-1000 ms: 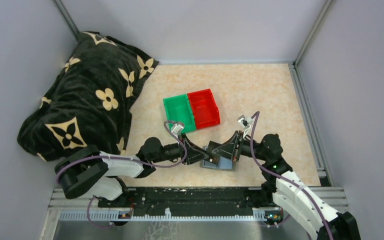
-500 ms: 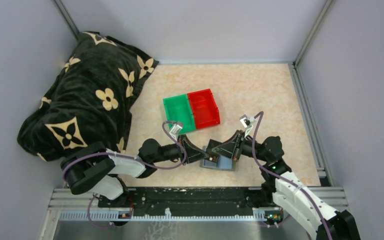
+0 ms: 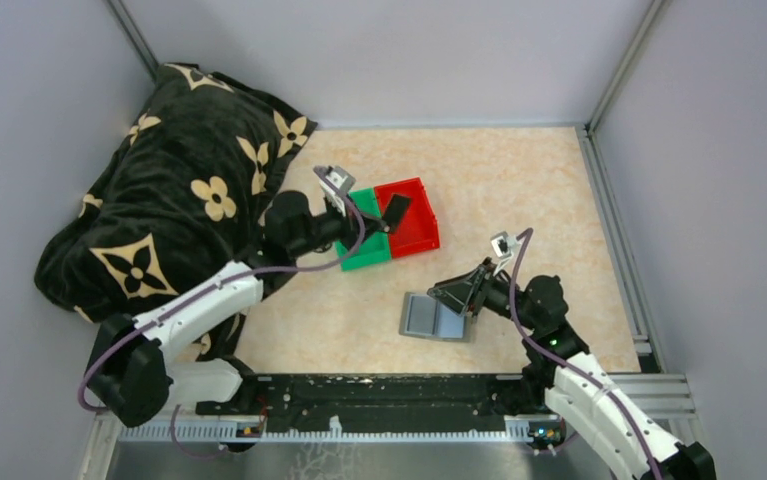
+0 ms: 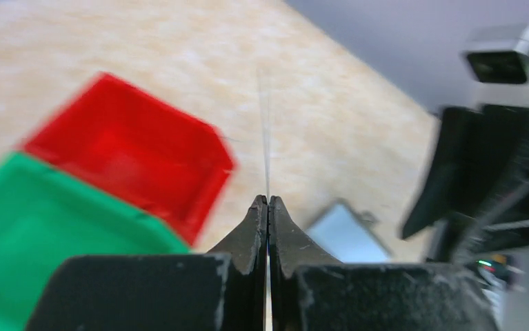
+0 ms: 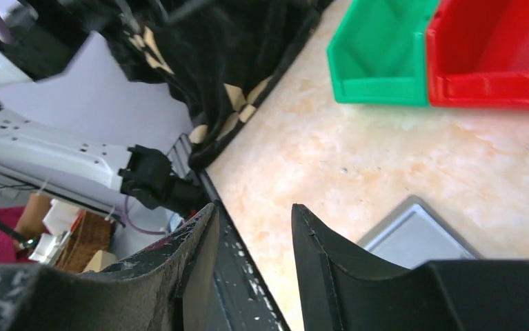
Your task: Take the credit cards out of the card holder
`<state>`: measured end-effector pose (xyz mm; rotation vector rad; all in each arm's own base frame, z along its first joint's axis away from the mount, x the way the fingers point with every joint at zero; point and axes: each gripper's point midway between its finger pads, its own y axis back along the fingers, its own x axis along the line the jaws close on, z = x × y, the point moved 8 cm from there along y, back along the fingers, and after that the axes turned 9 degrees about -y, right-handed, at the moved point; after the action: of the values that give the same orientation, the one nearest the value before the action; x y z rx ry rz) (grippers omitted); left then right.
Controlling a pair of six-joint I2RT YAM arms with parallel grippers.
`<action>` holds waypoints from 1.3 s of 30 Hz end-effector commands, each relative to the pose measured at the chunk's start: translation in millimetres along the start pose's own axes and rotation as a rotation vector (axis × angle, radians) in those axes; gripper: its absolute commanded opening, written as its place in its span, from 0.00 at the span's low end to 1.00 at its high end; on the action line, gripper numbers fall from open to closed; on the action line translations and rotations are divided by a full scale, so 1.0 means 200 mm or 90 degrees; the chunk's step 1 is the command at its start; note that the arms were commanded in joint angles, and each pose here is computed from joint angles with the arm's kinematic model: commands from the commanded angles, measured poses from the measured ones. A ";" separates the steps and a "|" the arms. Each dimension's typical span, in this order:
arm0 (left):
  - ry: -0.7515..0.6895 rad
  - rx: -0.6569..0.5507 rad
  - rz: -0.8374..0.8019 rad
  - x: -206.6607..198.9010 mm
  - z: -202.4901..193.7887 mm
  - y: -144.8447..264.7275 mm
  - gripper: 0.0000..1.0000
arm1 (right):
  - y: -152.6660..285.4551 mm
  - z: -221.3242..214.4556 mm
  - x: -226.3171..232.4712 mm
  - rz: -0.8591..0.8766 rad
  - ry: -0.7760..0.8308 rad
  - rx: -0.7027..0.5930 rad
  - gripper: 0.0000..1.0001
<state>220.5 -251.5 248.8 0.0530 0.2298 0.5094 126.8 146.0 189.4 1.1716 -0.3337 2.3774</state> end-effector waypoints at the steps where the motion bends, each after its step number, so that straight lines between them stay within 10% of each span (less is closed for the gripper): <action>1: -0.155 0.112 0.059 0.24 0.02 0.05 0.01 | -0.01 0.04 -0.02 -0.042 0.030 -0.017 0.43; 8: -0.302 0.216 0.034 0.53 0.04 0.08 0.00 | -0.02 0.01 -0.07 -0.060 0.020 0.000 0.42; 39: -0.254 0.415 -0.093 1.12 -0.35 -0.02 0.00 | -0.06 -0.06 -0.15 -0.073 -0.015 0.091 0.41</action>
<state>387.8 -145.8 136.2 0.7489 0.0245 0.2849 132.5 148.3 142.8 1.3173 -0.0661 2.2569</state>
